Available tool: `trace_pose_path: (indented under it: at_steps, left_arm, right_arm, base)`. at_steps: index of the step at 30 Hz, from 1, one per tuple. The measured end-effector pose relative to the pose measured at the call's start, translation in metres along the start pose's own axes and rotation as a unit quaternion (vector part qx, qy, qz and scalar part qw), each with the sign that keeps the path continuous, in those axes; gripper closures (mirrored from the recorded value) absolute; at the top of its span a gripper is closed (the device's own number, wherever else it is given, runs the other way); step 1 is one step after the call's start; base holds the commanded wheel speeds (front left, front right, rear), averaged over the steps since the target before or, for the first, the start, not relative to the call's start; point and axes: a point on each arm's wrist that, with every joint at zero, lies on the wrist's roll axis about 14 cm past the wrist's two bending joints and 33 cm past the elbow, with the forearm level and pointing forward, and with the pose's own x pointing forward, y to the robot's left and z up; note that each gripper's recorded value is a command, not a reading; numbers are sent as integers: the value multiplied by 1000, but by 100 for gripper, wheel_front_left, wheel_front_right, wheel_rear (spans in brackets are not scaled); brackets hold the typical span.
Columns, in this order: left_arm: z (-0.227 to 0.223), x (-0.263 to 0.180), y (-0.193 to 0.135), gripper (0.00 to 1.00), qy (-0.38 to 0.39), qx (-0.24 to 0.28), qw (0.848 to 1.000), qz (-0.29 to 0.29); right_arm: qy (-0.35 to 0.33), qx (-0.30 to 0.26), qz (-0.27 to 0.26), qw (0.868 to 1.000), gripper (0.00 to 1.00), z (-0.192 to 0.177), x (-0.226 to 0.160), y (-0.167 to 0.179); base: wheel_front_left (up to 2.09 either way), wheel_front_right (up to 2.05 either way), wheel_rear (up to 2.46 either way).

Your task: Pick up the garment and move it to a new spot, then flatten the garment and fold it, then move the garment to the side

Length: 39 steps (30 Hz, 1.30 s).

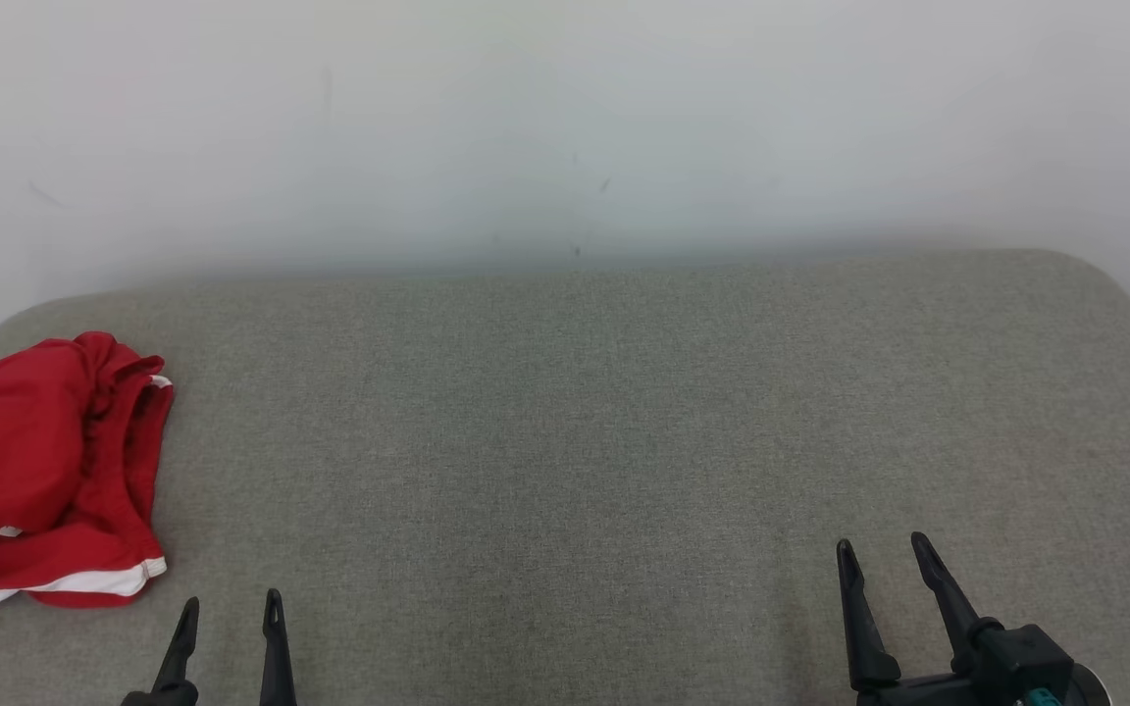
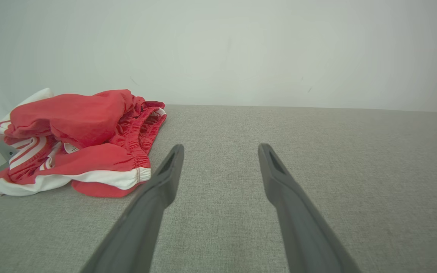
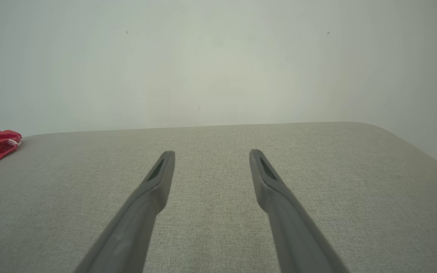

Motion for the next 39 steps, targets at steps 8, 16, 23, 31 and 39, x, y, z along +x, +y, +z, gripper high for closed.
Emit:
trace_pose_path:
  at_steps: [8,16,23,31,39]
  left_arm:
    - [0,-1,1,0,1,0,1000,3]
    - [0,-2,2,0,0,-1,1000,6]
    - [0,-4,7,0,1,-1,1000,13]
    - [-1,-13,23,0,2,1,999,39]
    - [-4,-33,52,0,7,4,996,85]
  right_arm:
    - [2,3,-1,1000,0,-2,0,0]
    - [4,5,1,1000,0,-3,0,1]
    - [7,9,7,1000,0,-5,3,5]
    - [13,13,28,999,0,-9,11,18]
    - [20,18,67,997,0,-14,23,45]
  base:
    - [0,0,0]
    - [0,0,0]
    - [0,0,0]
    - [0,0,0]
    - [0,0,0]
